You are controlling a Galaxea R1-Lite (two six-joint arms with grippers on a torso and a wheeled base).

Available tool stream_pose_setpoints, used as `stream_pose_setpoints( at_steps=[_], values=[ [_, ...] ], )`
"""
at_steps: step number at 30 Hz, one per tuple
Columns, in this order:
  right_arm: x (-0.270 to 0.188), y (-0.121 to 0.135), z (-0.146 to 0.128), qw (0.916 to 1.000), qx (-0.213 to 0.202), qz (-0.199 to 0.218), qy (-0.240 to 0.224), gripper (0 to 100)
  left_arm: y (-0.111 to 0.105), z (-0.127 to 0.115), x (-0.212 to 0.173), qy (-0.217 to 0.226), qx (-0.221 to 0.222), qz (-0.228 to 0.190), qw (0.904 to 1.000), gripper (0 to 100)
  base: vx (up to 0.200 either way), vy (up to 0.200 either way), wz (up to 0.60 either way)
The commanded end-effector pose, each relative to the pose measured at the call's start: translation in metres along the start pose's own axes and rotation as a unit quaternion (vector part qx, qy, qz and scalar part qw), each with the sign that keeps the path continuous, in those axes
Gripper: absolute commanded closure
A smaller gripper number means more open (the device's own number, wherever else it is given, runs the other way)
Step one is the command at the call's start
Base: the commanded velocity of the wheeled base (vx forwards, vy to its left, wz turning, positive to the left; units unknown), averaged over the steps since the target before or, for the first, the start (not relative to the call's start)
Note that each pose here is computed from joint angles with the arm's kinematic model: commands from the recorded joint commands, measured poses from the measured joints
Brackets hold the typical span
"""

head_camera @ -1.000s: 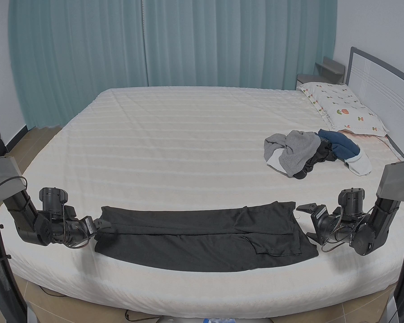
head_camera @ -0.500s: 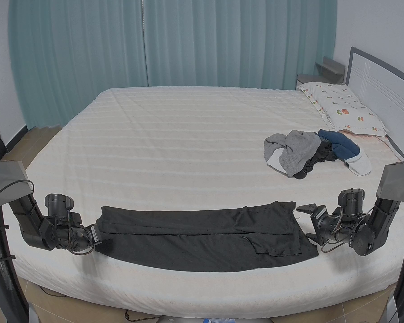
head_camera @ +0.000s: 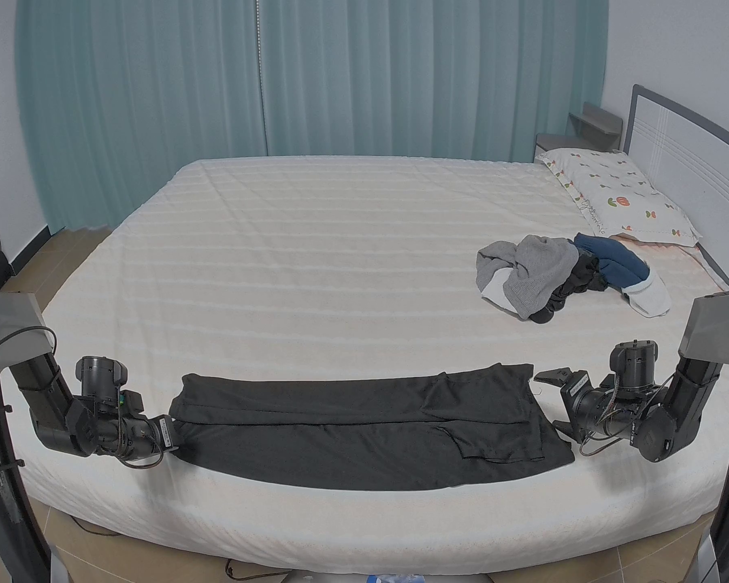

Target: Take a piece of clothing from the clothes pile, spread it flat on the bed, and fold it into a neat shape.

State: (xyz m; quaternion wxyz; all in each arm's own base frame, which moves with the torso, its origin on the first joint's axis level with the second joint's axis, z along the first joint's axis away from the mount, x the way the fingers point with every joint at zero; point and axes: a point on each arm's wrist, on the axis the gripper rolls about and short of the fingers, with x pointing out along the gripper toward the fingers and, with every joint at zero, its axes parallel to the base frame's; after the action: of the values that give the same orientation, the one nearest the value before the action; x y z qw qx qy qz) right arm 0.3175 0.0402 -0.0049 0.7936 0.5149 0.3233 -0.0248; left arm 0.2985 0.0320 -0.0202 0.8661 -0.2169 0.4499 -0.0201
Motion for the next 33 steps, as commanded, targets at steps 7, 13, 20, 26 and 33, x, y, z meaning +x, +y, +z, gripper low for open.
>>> stream_pose_setpoints(
  at_steps=[7,13,20,26,33],
  values=[
    [0.000,0.000,0.000,1.0000,0.000,0.000,0.000,0,0.003,0.001,-0.011,0.009,0.010,0.008,0.9999,0,0.000,0.000,0.00],
    [0.000,0.000,0.000,1.0000,0.000,0.000,0.000,0,0.003,0.002,-0.013,0.009,0.010,0.009,0.9999,0,0.000,0.000,0.00],
    [0.000,0.000,0.000,1.0000,0.000,0.000,0.000,0,0.001,0.017,-0.023,-0.025,-0.015,-0.003,0.9996,0,0.000,0.000,0.00],
    [0.001,0.000,-0.001,1.0000,-0.001,-0.001,0.001,0,-0.011,0.035,-0.020,-0.052,-0.084,-0.024,0.9948,0,0.000,0.000,0.00],
    [0.001,0.000,-0.002,1.0000,-0.002,0.000,0.002,0,-0.029,0.043,0.007,-0.050,-0.064,-0.035,0.9961,0,0.000,0.000,0.00]
  ],
)
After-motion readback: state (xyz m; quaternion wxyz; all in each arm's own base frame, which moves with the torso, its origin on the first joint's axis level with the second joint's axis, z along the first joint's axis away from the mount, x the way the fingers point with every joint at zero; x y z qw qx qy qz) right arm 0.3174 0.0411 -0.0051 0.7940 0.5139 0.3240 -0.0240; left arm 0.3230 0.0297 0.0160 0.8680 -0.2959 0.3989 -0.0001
